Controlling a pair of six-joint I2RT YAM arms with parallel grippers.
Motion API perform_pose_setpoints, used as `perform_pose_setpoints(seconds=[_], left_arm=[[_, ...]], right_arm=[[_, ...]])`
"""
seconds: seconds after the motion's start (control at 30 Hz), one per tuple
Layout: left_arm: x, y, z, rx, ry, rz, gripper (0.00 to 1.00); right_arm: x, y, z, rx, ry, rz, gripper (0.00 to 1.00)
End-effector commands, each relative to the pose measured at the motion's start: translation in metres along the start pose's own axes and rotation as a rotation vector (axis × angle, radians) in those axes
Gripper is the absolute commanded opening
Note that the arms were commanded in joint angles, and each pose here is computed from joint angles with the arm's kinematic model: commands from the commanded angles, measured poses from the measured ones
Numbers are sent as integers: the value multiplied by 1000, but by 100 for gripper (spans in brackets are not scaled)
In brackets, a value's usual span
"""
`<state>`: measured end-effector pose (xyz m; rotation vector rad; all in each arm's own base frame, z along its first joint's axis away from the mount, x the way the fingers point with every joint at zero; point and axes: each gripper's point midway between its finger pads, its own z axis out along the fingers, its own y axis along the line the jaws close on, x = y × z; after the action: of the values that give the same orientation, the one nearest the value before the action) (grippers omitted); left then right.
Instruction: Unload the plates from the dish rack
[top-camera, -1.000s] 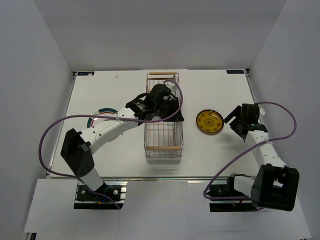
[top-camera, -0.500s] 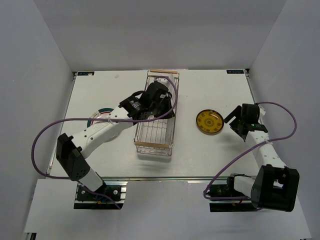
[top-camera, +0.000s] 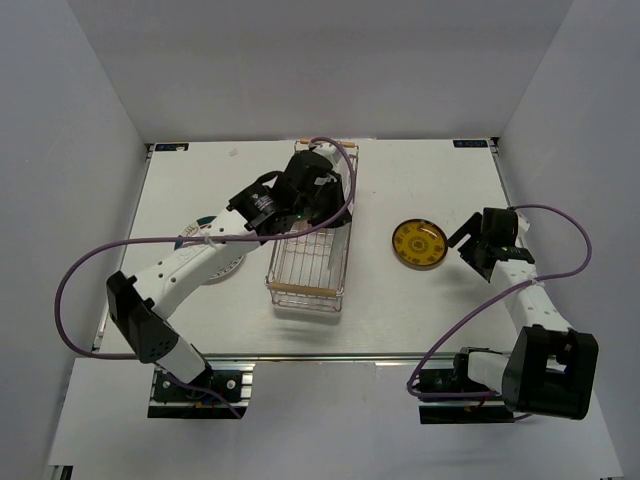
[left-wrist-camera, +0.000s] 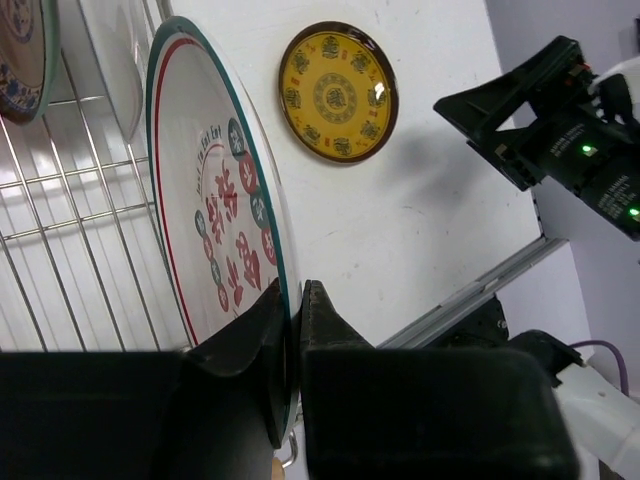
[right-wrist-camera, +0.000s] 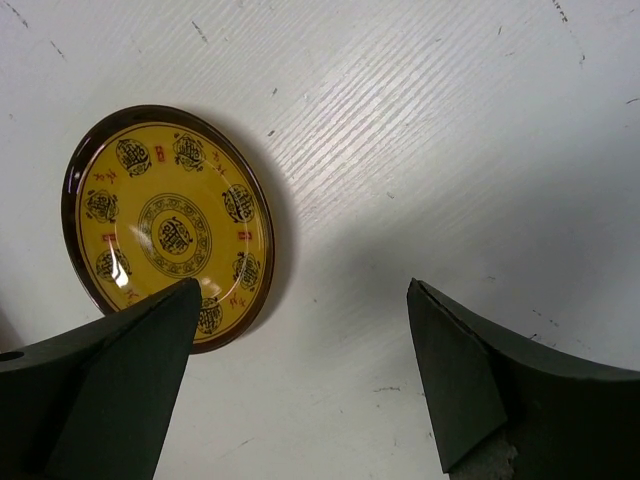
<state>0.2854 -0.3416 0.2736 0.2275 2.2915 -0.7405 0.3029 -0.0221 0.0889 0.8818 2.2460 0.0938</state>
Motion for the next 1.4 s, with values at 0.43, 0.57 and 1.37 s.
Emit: perform_pose_setpoints(seconds=[0.43, 0.57, 1.37], left_arm=[[-85, -93, -119, 397, -220, 149, 10], [-111, -73, -130, 272, -335, 153, 9], [-67, 294, -58, -1124, -294, -26, 8]], right_arm=[[0, 1, 1, 5, 18, 7, 89], [-1, 2, 0, 1, 14, 1, 89], [5, 4, 9, -7, 57, -43, 89]])
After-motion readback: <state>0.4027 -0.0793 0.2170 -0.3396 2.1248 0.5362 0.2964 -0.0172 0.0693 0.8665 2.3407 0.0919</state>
